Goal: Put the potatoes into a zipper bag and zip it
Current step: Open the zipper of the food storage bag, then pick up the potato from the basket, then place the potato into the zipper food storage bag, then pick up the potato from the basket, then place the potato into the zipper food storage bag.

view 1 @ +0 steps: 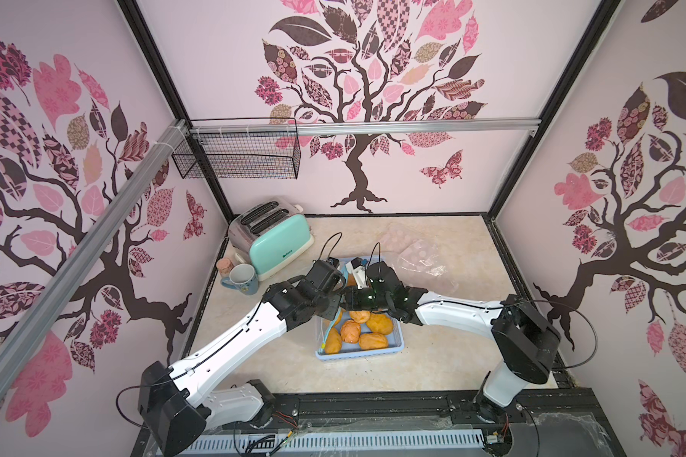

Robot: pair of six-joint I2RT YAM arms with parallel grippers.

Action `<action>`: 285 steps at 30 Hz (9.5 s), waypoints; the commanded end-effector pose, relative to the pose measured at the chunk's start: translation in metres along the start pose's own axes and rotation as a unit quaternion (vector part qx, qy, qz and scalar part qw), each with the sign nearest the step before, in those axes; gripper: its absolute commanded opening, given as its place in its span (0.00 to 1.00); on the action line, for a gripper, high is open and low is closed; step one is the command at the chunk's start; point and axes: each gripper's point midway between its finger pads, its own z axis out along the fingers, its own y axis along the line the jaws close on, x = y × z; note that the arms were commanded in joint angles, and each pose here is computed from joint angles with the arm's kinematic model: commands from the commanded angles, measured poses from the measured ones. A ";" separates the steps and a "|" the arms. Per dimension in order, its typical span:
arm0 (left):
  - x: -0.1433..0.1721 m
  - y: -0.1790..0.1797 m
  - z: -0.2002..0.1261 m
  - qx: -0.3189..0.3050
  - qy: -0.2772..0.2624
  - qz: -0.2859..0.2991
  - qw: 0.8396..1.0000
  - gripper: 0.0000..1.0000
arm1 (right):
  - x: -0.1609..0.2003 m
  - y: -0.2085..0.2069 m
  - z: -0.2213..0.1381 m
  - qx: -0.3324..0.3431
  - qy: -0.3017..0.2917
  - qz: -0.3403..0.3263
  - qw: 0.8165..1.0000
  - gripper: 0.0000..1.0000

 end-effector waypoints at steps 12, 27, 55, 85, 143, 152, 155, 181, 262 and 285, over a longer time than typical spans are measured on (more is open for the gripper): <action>0.003 0.066 -0.045 -0.145 -0.086 -0.061 0.984 0.00 | 0.006 -0.048 -0.016 0.131 -0.009 -0.024 0.991 0.07; 0.007 0.060 -0.040 -0.129 -0.080 -0.030 0.988 0.00 | -0.001 -0.010 -0.079 0.137 -0.001 -0.219 0.966 0.71; 0.014 0.054 -0.031 -0.118 -0.068 -0.008 0.991 0.00 | 0.032 -0.102 -0.012 0.253 0.152 -0.216 0.931 0.50; 0.012 0.041 -0.032 -0.077 -0.073 -0.012 0.994 0.00 | 0.002 0.109 -0.047 -0.159 -0.012 0.000 0.987 0.30; 0.013 0.038 -0.031 -0.070 -0.073 -0.006 0.995 0.00 | 0.071 -0.053 -0.111 0.201 0.093 -0.215 0.951 0.68; 0.013 0.038 -0.032 -0.071 -0.076 -0.005 0.995 0.00 | 0.086 -0.071 -0.074 0.208 0.160 -0.191 0.946 0.70; 0.012 0.041 -0.032 -0.076 -0.077 -0.007 0.994 0.00 | 0.087 -0.066 -0.063 0.186 0.163 -0.187 0.951 0.71; 0.014 0.041 -0.032 -0.079 -0.075 -0.004 0.994 0.00 | 0.098 -0.094 -0.001 0.202 0.206 -0.175 0.941 0.84; 0.015 0.031 -0.031 -0.057 -0.075 0.005 0.996 0.00 | -0.012 0.056 -0.025 0.012 -0.057 -0.168 0.984 0.76; 0.015 0.032 -0.032 -0.059 -0.077 0.005 0.995 0.00 | -0.013 0.069 -0.082 0.026 -0.085 -0.260 0.961 0.82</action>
